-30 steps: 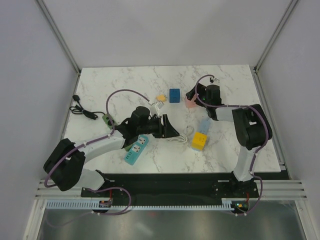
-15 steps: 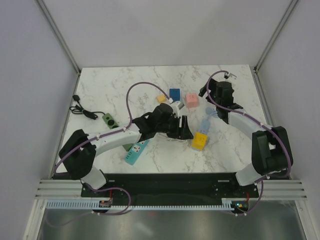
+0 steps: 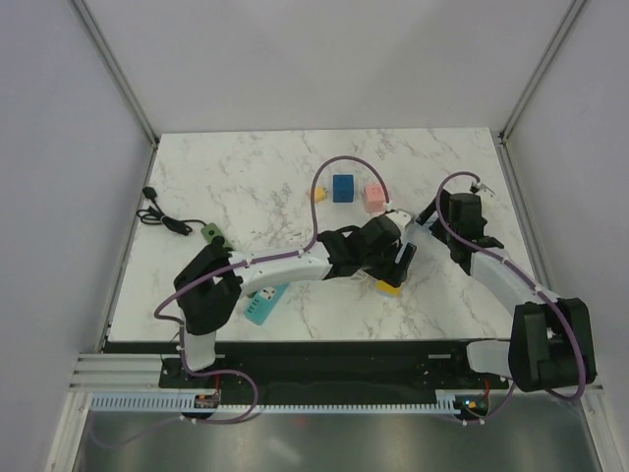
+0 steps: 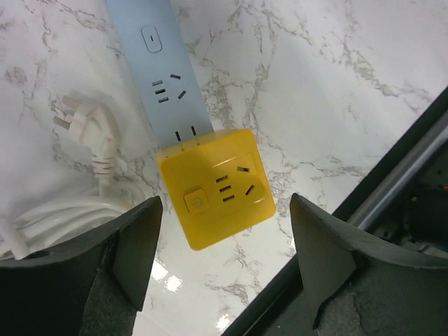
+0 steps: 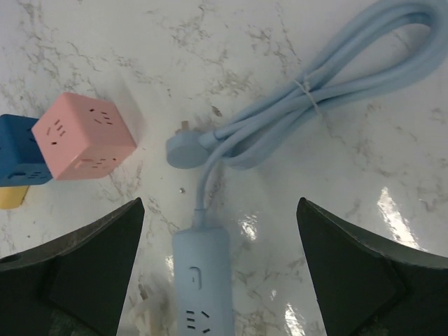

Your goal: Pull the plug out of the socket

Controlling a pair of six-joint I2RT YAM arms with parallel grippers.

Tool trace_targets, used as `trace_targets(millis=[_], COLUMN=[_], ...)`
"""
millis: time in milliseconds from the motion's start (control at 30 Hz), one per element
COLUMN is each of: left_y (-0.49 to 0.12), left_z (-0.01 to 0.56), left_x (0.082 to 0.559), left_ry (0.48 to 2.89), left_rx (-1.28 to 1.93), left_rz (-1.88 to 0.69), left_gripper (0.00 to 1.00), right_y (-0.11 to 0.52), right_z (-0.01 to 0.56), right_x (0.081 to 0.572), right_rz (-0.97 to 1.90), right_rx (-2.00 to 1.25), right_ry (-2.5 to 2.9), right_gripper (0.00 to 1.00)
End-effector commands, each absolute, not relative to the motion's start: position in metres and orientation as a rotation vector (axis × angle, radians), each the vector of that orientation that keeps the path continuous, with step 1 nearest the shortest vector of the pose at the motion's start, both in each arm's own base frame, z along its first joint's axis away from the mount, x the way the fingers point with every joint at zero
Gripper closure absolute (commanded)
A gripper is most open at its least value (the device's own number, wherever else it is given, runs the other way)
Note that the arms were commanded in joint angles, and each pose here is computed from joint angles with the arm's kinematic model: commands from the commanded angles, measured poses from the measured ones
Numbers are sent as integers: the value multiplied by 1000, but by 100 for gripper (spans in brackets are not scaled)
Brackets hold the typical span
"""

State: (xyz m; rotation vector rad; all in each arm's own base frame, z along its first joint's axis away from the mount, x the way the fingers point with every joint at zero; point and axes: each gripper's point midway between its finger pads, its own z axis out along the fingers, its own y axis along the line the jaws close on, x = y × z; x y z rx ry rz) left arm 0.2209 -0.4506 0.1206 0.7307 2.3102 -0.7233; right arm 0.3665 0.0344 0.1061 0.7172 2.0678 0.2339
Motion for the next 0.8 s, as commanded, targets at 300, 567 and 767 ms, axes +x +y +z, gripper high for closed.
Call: trace_targets(millis=[300,567,767], left_y=[-456,-458,-458], left_z=[91,71,66], left_x=[240,236,233], left_ry=[2299,2345,2360], left_rx=[828,855,869], left_rz=[-368,-361,-375], left_gripper=[14,19,41], right_y=[3,23,41], right_z=[79,67,64], right_x=[359,361,363], right_rz=[300,420,540], right_rx=[788,716,663], right_ry=[2076,2125,2136], right_gripper=[2,2,4])
